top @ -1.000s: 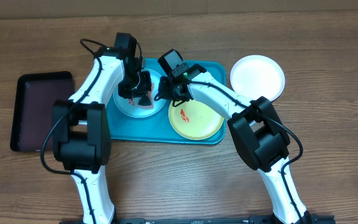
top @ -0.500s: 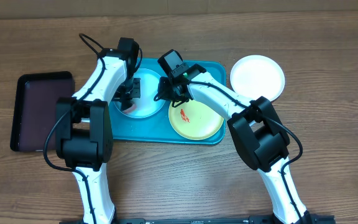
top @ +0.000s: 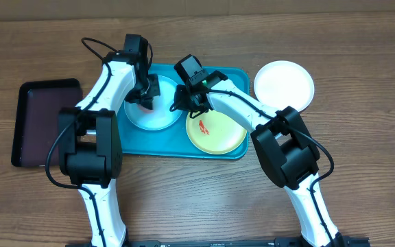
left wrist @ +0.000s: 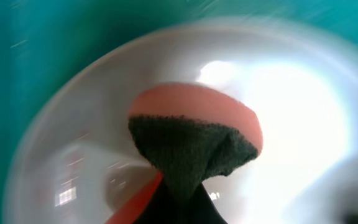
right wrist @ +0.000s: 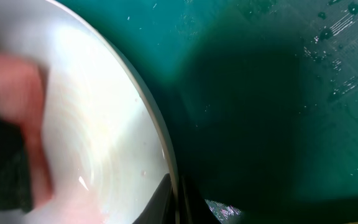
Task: Clean dirty plates on tray and stack at the side
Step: 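Scrub the light-blue plate with the sponge in the left gripper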
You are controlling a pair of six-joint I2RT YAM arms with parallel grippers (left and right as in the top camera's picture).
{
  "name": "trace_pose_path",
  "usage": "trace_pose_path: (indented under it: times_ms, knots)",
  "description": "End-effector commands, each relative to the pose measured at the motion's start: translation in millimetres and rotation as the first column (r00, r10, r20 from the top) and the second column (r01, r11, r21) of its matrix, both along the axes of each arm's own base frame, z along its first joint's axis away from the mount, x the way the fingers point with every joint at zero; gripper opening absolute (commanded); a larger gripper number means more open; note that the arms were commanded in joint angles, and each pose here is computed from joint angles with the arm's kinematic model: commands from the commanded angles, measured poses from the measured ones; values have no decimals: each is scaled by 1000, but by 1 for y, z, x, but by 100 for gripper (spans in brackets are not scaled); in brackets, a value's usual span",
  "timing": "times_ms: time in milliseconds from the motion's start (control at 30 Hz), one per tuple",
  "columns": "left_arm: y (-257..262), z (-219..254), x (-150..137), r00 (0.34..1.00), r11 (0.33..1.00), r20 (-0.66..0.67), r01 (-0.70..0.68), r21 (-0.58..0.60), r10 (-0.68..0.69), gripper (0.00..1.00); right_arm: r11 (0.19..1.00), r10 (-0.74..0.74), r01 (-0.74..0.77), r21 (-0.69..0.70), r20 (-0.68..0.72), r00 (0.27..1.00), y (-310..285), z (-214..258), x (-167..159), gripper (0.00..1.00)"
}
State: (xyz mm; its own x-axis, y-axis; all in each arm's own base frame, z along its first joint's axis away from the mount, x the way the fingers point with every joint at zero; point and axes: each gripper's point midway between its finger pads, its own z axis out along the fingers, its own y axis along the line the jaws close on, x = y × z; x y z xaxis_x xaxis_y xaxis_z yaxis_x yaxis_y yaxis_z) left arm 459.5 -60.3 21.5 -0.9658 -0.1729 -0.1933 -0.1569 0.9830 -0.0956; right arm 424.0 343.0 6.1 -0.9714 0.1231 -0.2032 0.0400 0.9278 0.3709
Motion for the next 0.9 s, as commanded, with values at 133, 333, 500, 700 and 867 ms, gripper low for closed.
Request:
trace_pose_path:
  times_ms: [133, 333, 500, 700, 867]
  knots:
    - [-31, -2, 3, 1000, 987, -11, -28, -158, 26, 4, 996, -5, -1, -85, -71, 997, -16, -42, -17, 4]
    - [0, -7, 2, 999, 999, -1, -42, 24, 42, 4, 996, -1, -5, -86, -70, 998, -16, -42, -17, 4]
    - [33, -14, -9, 996, 979, -23, -75, 189, 81, 4, 995, 23, -29, -93, -67, 997, -16, -43, -18, 4]
    - [83, -29, -37, 987, 912, -71, -103, 398, 143, 4, 995, 23, -30, -95, -70, 997, -17, -43, -19, 4]
    - [119, -16, -54, 975, 846, -113, -107, 522, 193, 4, 995, 22, -30, -99, -75, 997, -18, -43, -20, 4]
